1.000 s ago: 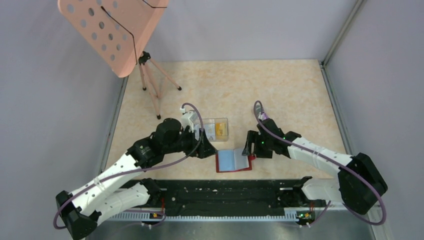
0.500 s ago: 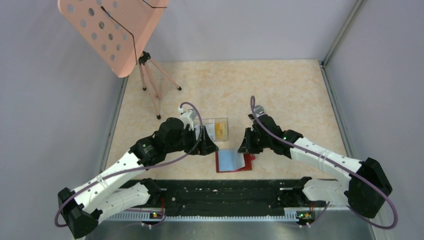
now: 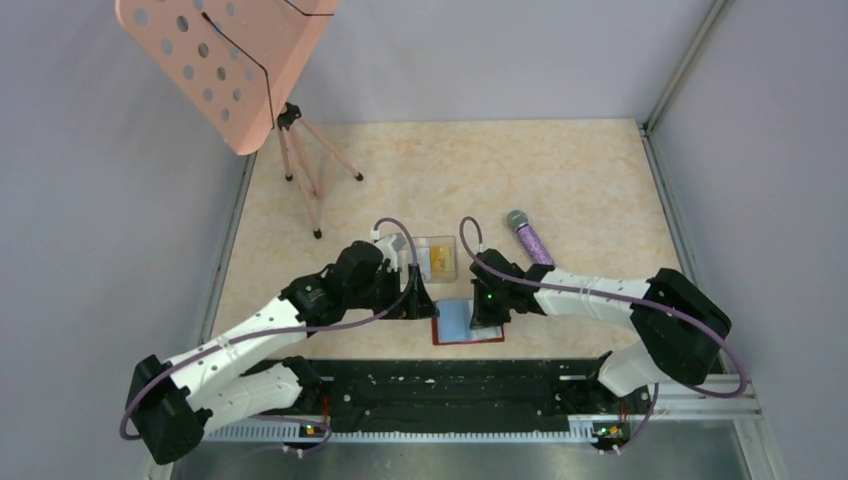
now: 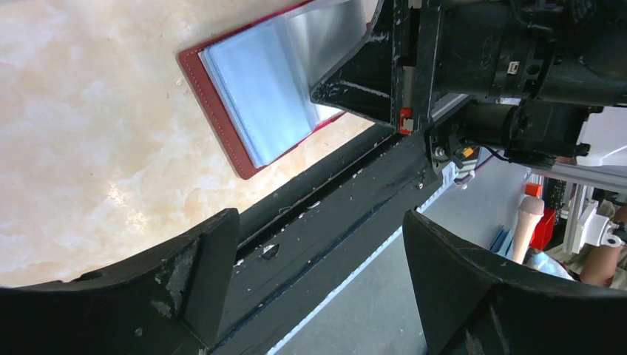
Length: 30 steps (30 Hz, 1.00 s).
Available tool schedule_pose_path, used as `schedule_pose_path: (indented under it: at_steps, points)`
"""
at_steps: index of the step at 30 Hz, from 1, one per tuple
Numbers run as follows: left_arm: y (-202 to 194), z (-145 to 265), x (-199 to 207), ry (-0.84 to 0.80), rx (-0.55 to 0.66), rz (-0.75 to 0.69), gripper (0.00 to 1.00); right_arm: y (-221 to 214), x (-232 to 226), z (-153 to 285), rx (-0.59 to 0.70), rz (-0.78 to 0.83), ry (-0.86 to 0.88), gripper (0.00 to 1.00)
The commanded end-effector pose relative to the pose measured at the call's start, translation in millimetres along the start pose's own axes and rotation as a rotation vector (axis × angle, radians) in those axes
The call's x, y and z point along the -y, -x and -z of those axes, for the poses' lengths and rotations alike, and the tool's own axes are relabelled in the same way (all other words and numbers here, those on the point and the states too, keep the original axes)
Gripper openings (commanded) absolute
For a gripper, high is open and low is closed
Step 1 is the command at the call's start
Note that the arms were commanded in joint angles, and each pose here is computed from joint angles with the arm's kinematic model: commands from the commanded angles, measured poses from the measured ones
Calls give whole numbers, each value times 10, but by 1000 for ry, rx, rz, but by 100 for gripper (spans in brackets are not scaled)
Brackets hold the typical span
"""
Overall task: Put the credit cards into the card holder
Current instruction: Place the card holder at the center of the board.
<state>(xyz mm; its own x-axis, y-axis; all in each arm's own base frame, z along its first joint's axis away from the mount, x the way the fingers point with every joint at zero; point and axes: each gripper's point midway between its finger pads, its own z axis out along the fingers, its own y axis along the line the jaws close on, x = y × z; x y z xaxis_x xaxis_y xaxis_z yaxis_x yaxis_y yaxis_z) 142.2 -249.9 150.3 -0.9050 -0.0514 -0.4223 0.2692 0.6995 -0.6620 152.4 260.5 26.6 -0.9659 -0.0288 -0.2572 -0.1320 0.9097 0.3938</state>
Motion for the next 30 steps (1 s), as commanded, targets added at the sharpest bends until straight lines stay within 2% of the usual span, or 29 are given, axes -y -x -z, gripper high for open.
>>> schedule_pose_path:
  at_steps: [1,5,10,17,25,27,30]
  points:
    - [-48,-133,52,-41,-53,17,85,52,113,-91,38,-97,-76,0]
    - [-145,-249,24,-36,-124,35,81,-84,245,-208,-1,-197,-43,0]
    - [-137,-290,-28,-12,-121,33,80,-183,292,-255,-15,-274,41,0]
    - [-113,-271,-48,5,-109,25,80,-260,310,-286,-51,-286,71,0]
    - [26,-86,-57,45,-26,-21,83,11,211,-10,34,-160,58,0]
    - [74,-43,-45,46,4,-24,85,81,193,84,63,-138,52,11]
    - [149,17,-67,72,57,0,86,132,185,177,88,-112,48,18]
